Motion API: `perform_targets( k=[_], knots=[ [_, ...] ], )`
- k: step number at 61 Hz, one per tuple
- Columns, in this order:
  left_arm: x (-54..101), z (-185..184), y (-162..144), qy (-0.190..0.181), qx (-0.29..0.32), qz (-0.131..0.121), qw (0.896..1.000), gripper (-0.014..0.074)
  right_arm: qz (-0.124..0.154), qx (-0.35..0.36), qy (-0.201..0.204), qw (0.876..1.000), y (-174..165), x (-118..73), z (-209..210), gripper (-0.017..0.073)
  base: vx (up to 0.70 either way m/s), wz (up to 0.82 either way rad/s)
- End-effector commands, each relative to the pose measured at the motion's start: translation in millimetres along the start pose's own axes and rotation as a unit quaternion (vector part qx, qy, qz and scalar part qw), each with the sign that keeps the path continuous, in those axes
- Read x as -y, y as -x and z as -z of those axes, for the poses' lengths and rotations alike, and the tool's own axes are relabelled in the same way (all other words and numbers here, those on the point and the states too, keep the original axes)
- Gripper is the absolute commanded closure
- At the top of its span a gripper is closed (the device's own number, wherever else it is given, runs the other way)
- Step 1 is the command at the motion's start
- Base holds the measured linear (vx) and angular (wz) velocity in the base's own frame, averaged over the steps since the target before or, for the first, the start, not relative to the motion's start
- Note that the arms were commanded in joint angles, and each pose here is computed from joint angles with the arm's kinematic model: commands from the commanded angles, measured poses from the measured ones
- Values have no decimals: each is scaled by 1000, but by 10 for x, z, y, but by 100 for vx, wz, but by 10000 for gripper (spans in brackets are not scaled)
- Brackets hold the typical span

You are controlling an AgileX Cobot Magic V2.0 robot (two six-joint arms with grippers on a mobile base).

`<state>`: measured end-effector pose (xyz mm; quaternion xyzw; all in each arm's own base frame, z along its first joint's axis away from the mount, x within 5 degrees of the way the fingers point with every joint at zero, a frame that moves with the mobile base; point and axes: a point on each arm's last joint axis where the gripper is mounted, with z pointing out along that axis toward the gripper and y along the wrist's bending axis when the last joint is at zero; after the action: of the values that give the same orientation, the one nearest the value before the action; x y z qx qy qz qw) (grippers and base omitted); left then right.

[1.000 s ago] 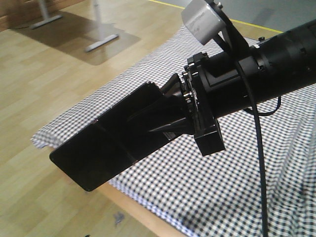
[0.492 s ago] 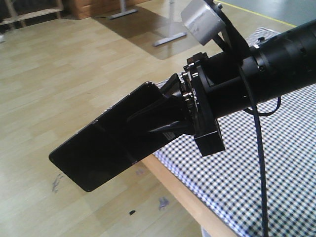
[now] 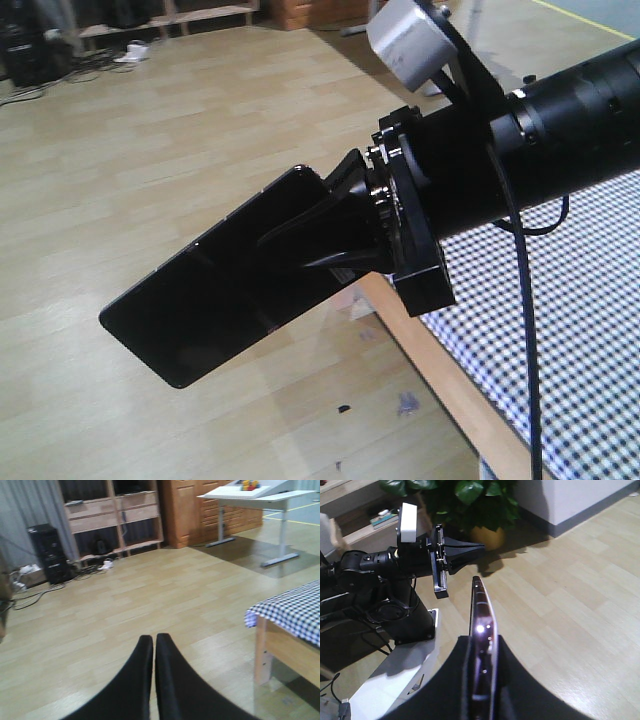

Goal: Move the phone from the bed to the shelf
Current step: 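Hold the phone raised in the right gripper while the base turns away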

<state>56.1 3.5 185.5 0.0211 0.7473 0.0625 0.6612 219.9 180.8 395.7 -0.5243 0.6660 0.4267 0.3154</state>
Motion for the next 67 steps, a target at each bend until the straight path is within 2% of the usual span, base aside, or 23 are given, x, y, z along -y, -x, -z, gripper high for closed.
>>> perform_targets(
  k=[1, 67],
  knots=[
    [-17, 30, 144, 6, 53, 7, 999, 592, 15, 39, 32, 999, 153, -199, 117, 562, -12, 47],
    [-17, 30, 144, 6, 53, 7, 999, 592, 16, 39, 32, 999, 153, -199, 117, 562, -12, 45]
  ],
)
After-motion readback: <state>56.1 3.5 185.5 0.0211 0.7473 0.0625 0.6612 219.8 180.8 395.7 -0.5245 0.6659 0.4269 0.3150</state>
